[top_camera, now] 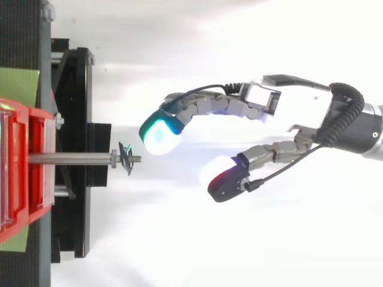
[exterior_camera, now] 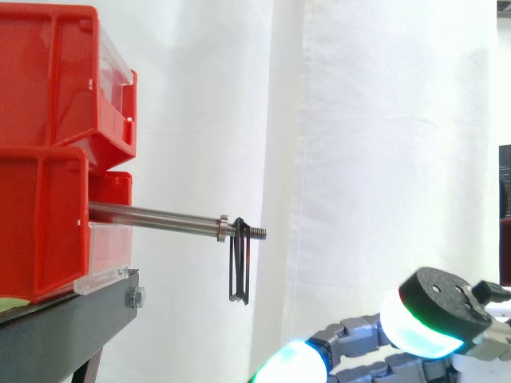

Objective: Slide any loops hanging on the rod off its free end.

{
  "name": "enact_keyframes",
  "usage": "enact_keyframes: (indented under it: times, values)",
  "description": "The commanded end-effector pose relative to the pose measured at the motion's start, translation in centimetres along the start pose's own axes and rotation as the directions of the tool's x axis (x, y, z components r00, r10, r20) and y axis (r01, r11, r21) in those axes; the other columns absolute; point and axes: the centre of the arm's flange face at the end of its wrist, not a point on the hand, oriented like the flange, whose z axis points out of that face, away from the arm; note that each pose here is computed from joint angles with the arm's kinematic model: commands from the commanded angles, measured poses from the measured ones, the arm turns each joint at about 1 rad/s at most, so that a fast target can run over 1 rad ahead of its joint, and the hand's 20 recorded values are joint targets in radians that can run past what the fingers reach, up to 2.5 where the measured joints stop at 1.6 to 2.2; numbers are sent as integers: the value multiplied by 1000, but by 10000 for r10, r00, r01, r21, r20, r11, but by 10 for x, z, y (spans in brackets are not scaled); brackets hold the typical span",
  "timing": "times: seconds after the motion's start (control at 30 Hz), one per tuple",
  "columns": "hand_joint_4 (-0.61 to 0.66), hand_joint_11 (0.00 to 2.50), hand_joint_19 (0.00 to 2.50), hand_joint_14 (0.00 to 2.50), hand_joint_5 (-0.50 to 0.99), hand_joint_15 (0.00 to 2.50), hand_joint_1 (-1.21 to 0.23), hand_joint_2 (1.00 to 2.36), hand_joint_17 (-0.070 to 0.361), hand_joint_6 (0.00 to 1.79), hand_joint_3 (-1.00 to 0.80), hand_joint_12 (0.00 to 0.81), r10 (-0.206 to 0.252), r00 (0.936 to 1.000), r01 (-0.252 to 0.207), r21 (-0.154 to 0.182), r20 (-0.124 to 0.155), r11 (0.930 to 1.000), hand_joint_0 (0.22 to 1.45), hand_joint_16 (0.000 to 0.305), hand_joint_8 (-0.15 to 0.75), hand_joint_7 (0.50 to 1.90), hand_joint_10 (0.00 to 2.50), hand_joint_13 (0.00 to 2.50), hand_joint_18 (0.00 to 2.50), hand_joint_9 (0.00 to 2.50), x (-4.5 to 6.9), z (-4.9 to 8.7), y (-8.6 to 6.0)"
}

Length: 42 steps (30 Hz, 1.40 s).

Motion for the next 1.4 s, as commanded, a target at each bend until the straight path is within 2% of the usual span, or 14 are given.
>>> enact_keyframes:
  times: [0.0,0.13,0.33,0.43,0.57,0.63,0.7,0.87,1.0,1.07,1.13,1.17,1.23,1.37]
  values:
    - [214,0,0,0,-224,0,-599,1002,113,501,-464,312,40,10000,-39,-36,81,10000,566,50,239,628,0,266,171,354,-1,10,-15]
    - [216,0,0,0,-221,0,-599,1002,113,501,-463,314,92,9999,-94,-162,-122,9998,568,50,241,632,0,276,184,361,6,23,-34]
    - [225,0,8,0,-214,0,-600,1002,113,501,-462,317,45,9998,-56,-539,-213,9985,569,50,244,642,0,287,196,381,1,35,-25]
    - [238,0,13,0,-207,0,-600,1002,113,501,-462,317,-511,9986,488,-1187,-166,9917,569,50,246,645,0,288,201,385,0,40,-19]
    - [246,0,12,0,-200,0,-601,1002,113,501,-463,317,-1714,9848,1624,-1990,-288,9664,570,50,248,652,0,288,210,390,-2,44,-12]
    - [250,0,11,0,-198,0,-601,1002,113,501,-462,317,-2669,9631,2513,-2394,-348,9378,570,50,249,655,0,289,209,391,-4,45,-10]
    - [255,0,18,0,-196,0,-601,1002,113,501,-463,317,-3073,9509,2895,-2453,-365,9252,570,50,248,657,0,290,210,393,-3,45,-10]
    - [261,0,18,0,-192,0,-601,1002,113,501,-463,317,-2873,9574,2718,-2426,-303,9313,570,50,249,659,0,290,213,395,-11,46,-12]
    - [266,0,17,0,-188,0,-601,1002,113,501,-463,319,-2730,9614,2586,-2262,-343,9391,570,50,250,664,0,290,215,396,-9,48,-40]
    - [265,0,16,0,-187,0,-601,1003,113,501,-463,318,-2372,9709,2236,-2283,-336,9476,570,50,250,666,0,290,218,396,-8,58,-63]
    - [266,0,16,0,-187,0,-601,1002,113,501,-465,319,-2059,9779,1921,-2330,-359,9533,570,50,250,666,0,290,219,396,-7,65,-69]
    - [266,0,22,0,-187,0,-601,1002,113,501,-463,319,-1508,9876,1360,-2427,-430,9605,570,50,251,668,0,291,219,398,-7,76,-74]
    - [266,0,14,0,-187,0,-601,1003,113,501,-463,319,-985,9936,814,-2514,-562,9645,570,50,251,666,0,291,220,397,-10,83,-68]
    - [268,0,22,0,-186,0,-601,1002,113,501,-463,319,-751,9953,574,-2542,-606,9655,570,50,251,669,0,291,221,397,-13,88,-64]
